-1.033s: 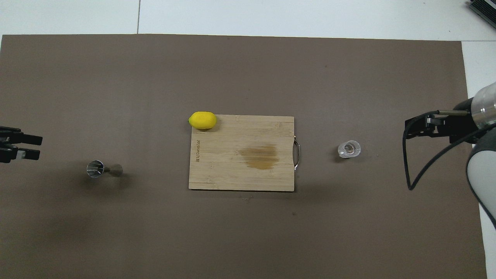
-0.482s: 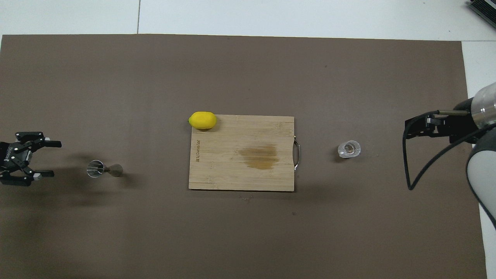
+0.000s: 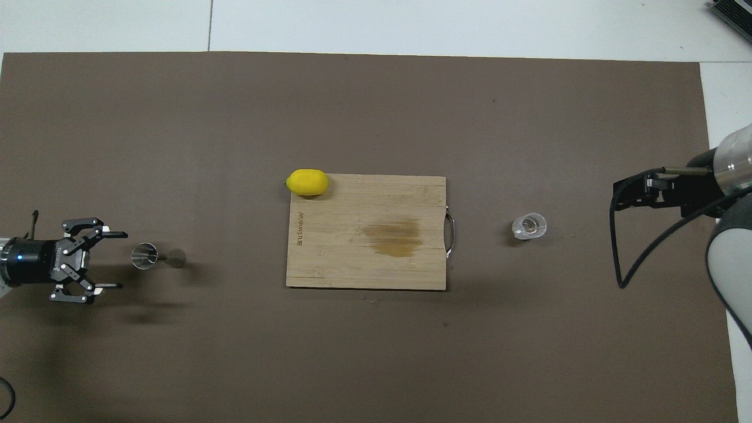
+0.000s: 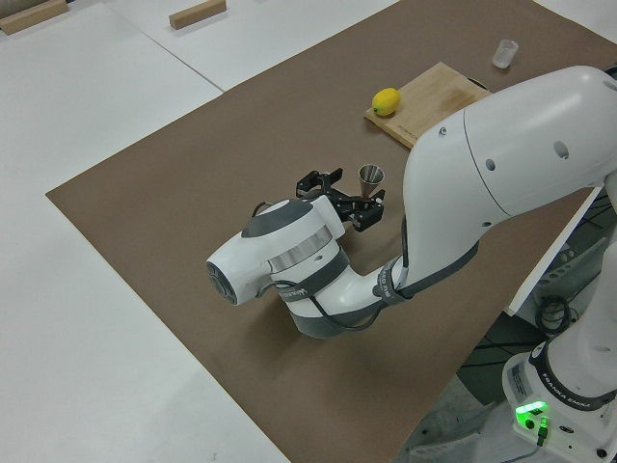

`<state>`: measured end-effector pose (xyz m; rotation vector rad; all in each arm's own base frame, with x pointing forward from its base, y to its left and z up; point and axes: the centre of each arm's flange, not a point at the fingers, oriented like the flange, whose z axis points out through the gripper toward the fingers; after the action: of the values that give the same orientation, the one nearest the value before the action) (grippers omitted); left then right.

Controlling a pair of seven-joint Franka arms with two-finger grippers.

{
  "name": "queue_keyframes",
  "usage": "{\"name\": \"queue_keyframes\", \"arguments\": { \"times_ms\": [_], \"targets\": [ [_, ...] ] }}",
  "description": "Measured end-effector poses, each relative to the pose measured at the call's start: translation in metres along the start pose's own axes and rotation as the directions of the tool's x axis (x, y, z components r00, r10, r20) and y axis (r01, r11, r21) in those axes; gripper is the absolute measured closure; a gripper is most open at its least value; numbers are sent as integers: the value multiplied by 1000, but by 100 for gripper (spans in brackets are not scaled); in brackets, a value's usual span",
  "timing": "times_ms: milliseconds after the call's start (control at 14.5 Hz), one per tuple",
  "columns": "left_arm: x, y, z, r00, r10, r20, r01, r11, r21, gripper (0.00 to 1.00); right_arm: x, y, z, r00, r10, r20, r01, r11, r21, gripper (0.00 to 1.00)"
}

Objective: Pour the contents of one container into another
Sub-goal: 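Close the left gripper around the small metal cup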

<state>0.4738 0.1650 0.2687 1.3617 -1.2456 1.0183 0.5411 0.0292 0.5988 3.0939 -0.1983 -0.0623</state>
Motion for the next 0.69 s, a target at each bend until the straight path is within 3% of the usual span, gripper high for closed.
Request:
{"name": "queue_keyframes", "arguments": {
  "times_ms": [344, 689],
  "targets": [
    [-16, 17, 19, 998, 4, -66, -5, 1000, -16, 0, 0, 0, 0, 1000, 9, 0, -9, 1000, 0, 1],
    [-12, 13, 22, 996, 15, -92, -14, 1000, 10, 0, 1, 0, 2, 987, 162, -1, -162, 987, 3, 2]
  ]
}}
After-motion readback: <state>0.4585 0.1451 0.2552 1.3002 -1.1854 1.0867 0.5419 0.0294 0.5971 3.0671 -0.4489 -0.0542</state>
